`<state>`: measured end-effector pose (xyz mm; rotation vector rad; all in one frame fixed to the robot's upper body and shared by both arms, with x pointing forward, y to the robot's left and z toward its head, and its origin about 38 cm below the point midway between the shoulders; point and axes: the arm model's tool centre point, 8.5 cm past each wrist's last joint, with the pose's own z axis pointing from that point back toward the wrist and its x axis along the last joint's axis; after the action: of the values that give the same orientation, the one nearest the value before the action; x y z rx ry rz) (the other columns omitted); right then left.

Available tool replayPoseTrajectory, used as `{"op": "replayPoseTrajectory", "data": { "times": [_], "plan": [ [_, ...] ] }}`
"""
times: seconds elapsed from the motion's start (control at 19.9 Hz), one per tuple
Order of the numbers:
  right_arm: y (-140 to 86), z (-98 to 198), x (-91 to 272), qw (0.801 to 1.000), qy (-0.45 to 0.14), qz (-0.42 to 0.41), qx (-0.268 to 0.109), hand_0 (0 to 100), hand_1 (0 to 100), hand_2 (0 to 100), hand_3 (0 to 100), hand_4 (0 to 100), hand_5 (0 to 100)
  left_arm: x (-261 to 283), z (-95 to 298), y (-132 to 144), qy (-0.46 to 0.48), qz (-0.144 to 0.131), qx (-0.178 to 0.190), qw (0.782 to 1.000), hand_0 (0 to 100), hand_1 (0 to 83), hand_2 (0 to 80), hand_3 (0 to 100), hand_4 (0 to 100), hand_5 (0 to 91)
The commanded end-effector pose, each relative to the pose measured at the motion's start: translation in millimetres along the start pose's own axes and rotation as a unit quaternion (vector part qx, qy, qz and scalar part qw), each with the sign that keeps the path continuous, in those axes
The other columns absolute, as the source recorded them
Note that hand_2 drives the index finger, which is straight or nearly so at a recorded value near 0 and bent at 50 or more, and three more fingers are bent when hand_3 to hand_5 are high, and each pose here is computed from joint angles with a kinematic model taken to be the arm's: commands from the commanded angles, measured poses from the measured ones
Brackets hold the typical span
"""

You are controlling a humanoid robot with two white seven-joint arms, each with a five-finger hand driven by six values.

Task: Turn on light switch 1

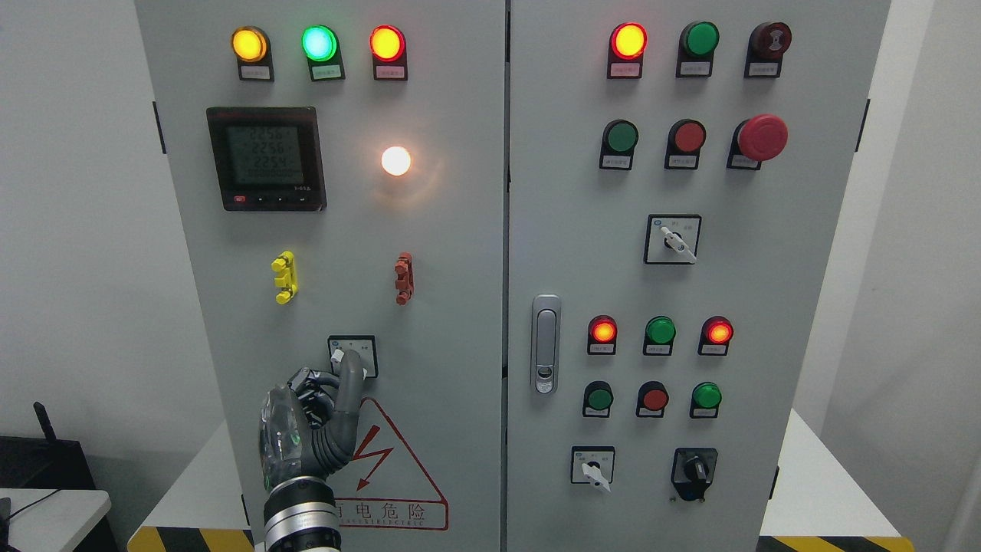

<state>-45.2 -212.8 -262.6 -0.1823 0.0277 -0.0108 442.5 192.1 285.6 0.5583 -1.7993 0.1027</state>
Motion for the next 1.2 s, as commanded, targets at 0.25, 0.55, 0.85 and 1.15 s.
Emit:
{"op": "replayPoseTrajectory", "data": {
  "times": [0.25,0.55,0.85,1.15],
  "plan": [
    [0.4,0.1,0.5,1.000,-0.003,0.014,0.001,12,39,0,0,0,0,-21.6,14.1,54.7,-0.036,0.015,0.017,0.999,0,17.4,60.5,99,95,84.8],
    [1.4,0.2,0.5,1.000,-0.003,0.013,0.001,12,39,0,0,0,0,-41.8,21.4,84.0,-0.092,0.006,-0.029,0.995,0,10.3,51.0,94,91,73.8],
    [0.4,0.1,0.5,1.000,-0.003,0.014,0.001,12,39,0,0,0,0,-84.7,39.4,124.8,-0.069,-0.025,-0.048,0.996,0,0.0,31.4,73,77,49.7],
    [0.4,0.1,0.5,1.000,-0.003,0.014,0.001,12,39,0,0,0,0,-142.4,82.1,167.0,-0.038,-0.030,-0.071,0.996,0,0.0,3.8,43,55,34.0]
  ]
}}
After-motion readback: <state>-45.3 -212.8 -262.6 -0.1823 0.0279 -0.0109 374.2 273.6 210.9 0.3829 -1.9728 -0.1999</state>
